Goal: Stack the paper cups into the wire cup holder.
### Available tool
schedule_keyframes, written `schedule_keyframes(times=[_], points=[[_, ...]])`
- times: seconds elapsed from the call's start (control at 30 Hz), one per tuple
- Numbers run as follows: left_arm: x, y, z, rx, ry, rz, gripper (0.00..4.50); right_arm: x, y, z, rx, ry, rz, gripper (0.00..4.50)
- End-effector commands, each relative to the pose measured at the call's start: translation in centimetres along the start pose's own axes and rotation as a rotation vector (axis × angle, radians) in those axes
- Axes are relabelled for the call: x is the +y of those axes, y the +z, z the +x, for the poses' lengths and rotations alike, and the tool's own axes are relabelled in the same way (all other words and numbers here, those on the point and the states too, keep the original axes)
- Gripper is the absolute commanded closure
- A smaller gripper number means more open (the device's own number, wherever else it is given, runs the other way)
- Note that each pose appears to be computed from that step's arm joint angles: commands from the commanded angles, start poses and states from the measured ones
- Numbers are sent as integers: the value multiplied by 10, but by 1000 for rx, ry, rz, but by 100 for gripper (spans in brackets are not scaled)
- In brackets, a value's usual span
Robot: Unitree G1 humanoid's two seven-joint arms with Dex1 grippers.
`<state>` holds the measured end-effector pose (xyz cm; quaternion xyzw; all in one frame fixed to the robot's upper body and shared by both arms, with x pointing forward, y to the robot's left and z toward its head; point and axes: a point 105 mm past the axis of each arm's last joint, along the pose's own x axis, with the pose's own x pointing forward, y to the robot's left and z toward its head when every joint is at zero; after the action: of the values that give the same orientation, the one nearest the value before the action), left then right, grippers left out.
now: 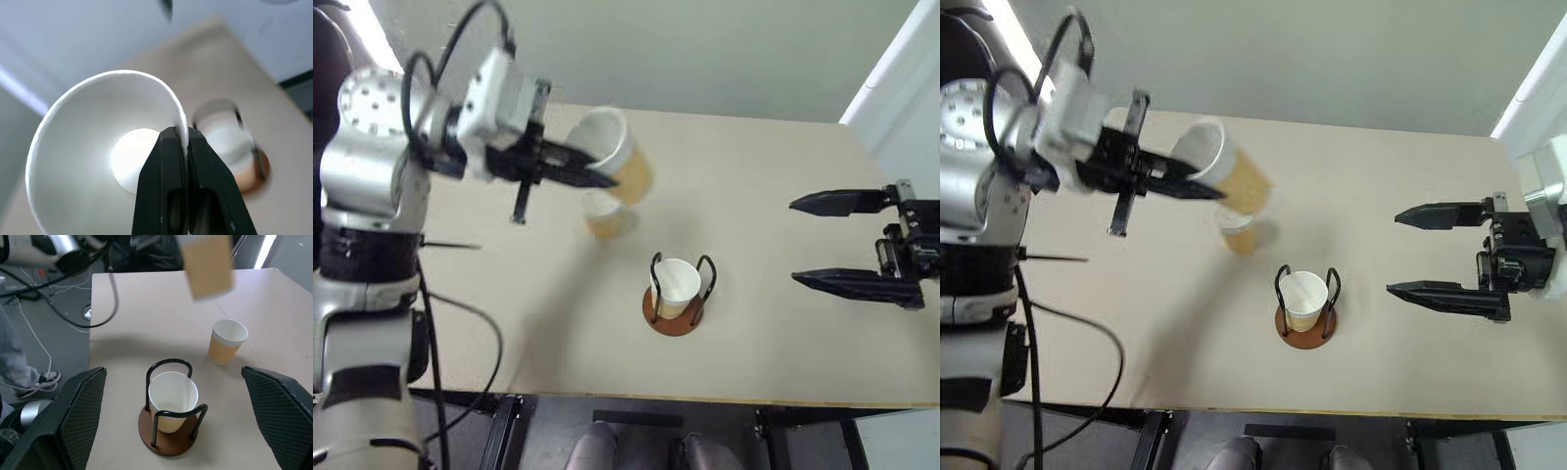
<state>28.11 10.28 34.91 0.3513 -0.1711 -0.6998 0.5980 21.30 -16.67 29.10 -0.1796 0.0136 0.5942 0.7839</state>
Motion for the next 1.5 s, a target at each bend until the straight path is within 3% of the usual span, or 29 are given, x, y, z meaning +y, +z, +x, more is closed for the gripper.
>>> schedule_keyframes(times=[0.03,0.5,0.9,1.5], points=[[-2,4,23,-43,-138,44,446,6,11,-3,4,-12,-62,0],[-37,-31,67,8,-443,41,446,16,4,-3,38,-93,-59,0],[-40,-43,88,65,-536,127,446,20,4,-3,47,-123,-53,0],[-48,-58,87,143,-605,161,446,18,-1,-3,52,-151,-54,0]])
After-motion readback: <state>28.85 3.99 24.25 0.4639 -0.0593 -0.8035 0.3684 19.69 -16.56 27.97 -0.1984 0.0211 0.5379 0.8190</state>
